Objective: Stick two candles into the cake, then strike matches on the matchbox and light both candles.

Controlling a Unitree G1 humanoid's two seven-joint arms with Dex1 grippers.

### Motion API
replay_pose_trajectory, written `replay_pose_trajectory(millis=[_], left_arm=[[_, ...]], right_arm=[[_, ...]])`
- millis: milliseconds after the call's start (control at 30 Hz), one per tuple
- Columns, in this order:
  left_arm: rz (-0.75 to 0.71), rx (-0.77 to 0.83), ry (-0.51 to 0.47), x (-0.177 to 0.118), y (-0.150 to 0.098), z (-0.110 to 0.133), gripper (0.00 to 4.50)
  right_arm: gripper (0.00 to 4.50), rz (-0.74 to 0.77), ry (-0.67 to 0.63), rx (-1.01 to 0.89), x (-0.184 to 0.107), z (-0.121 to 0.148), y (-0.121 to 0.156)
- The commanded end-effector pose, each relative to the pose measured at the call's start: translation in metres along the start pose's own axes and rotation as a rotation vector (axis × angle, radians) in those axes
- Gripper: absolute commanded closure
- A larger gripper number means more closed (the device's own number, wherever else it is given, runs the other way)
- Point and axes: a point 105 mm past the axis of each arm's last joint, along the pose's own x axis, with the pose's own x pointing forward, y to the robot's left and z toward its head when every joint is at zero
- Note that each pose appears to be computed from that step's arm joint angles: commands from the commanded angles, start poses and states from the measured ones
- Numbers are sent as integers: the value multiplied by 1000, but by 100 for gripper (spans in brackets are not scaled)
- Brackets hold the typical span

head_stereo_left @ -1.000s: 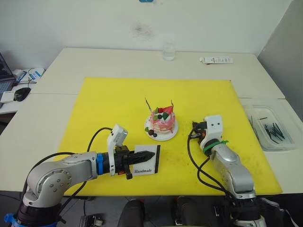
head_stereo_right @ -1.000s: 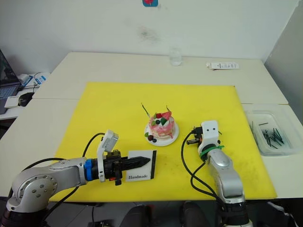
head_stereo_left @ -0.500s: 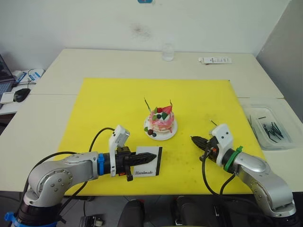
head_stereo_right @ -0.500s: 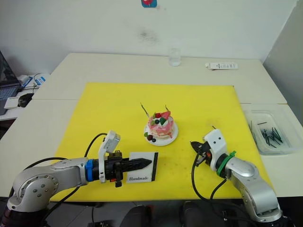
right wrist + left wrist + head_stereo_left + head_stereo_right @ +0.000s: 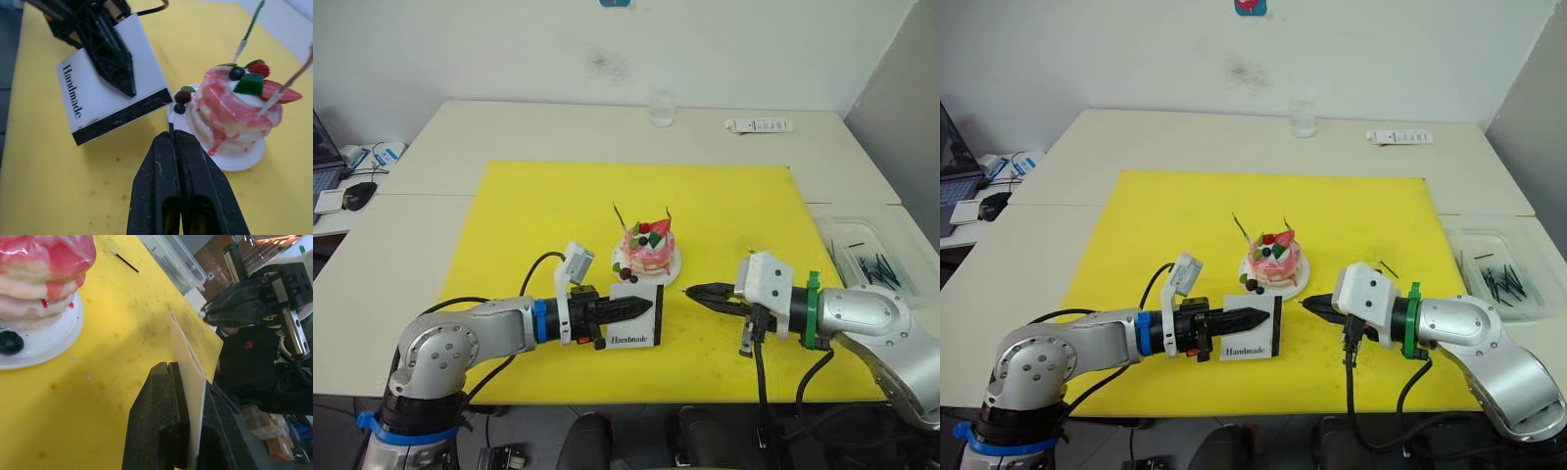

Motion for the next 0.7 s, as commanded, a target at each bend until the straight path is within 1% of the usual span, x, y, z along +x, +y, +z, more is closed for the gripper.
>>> replay_pose_trajectory(millis=[33, 200, 500, 700], left_arm=[[-29, 22, -9, 3, -6, 5, 450], [-25, 26, -6, 4, -6, 4, 450], [-20, 26, -11, 5, -3, 3, 450], [-33, 37, -28, 8, -5, 5, 450]], right_arm=[[448, 8, -4, -69, 5, 7, 0], [448, 19, -10, -92, 11, 9, 1], [448, -17, -10, -118, 20, 5, -8], [448, 13, -8, -137, 25, 2, -4]])
